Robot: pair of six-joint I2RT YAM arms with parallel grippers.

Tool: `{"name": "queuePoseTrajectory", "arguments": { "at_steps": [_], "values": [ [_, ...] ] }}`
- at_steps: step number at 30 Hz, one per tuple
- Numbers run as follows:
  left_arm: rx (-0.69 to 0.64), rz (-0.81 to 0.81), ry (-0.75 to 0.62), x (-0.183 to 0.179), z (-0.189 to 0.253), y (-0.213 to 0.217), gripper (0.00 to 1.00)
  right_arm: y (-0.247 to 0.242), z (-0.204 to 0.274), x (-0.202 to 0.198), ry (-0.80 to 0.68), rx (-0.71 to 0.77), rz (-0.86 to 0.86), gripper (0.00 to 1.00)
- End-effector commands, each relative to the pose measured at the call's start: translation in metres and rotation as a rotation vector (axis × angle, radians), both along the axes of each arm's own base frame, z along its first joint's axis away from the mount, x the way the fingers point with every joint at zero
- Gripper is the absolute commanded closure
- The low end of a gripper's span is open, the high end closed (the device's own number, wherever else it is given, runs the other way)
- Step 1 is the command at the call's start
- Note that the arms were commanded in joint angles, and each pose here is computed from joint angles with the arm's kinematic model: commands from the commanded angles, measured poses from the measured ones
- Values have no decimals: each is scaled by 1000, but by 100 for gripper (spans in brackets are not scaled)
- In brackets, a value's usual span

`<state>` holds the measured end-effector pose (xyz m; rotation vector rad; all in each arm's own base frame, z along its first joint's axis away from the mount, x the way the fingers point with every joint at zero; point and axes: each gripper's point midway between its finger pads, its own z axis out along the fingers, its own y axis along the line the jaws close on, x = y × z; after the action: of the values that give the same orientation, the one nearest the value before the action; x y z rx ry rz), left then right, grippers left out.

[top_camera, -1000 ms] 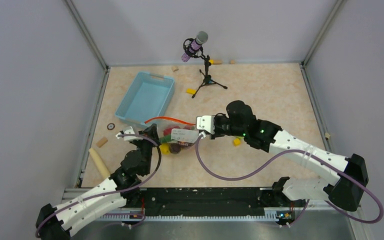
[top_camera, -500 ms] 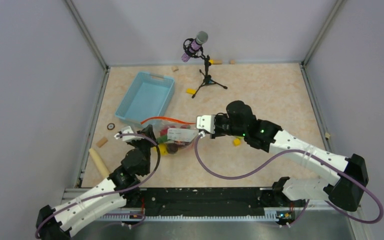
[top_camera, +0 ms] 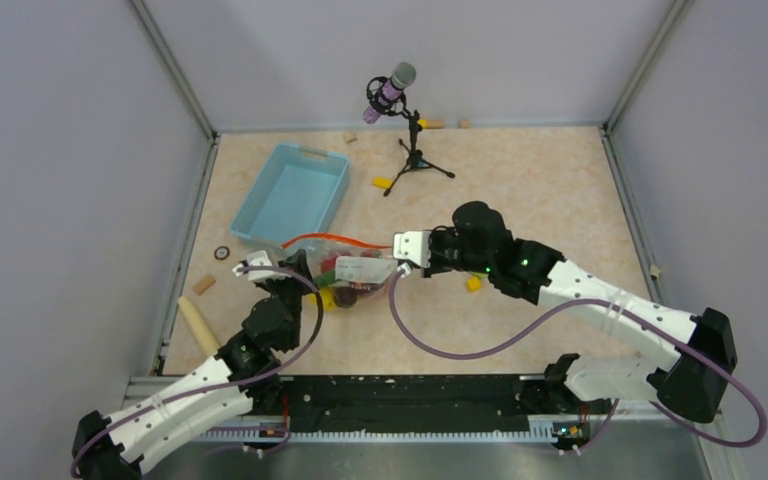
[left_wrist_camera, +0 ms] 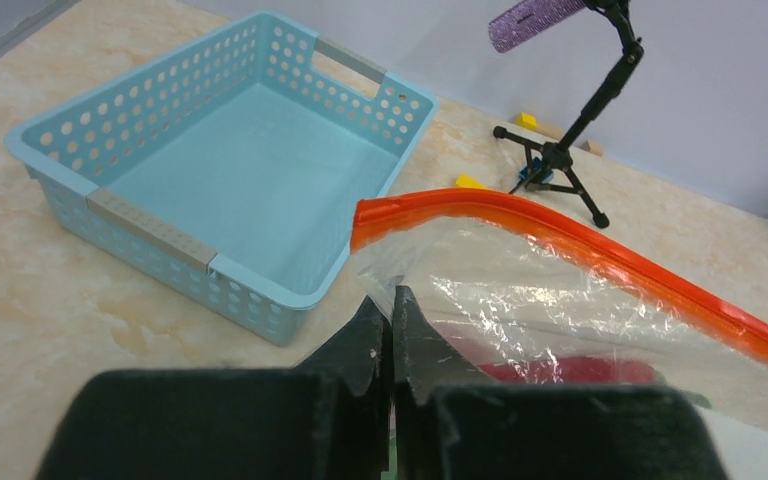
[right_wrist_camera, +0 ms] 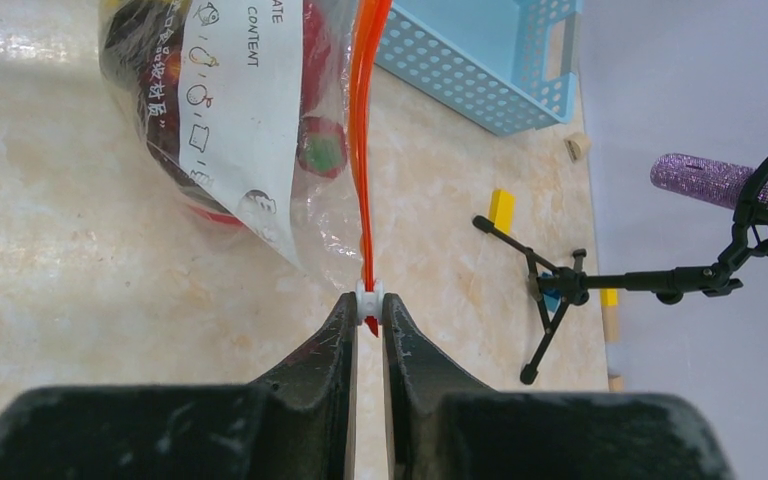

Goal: Place the food in the zip-top bag and seal the zipper
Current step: Zip the zipper food storage bag at the center of the board, then place the zipper food storage bag at the center of the board.

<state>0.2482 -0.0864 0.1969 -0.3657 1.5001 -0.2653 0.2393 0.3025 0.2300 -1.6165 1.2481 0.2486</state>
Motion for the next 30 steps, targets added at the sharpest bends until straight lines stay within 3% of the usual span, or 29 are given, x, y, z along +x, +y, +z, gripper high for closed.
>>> {"name": "queuePoseTrajectory", "arguments": {
  "at_steps": [1, 5, 10, 20, 26, 30],
  "values": [
    [70, -131, -53, 0, 19, -20, 100, -5, 20, 3, -39, 33, -10, 84],
    [150, -398, -111, -11, 24, -65, 100, 10, 26, -7, -20, 96, 70, 50],
    [224, -565, -154, -22, 24, -92, 100, 29, 25, -9, 28, 150, 116, 34],
    [205, -508, -148, -16, 26, -84, 100, 61, -2, -16, 265, 90, 184, 32],
    [177, -463, -152, -13, 29, -77, 100, 65, -12, 11, 319, 30, 38, 38],
    [139, -415, -137, -10, 29, -70, 100, 59, 1, 24, 280, 54, -46, 38]
  ]
}}
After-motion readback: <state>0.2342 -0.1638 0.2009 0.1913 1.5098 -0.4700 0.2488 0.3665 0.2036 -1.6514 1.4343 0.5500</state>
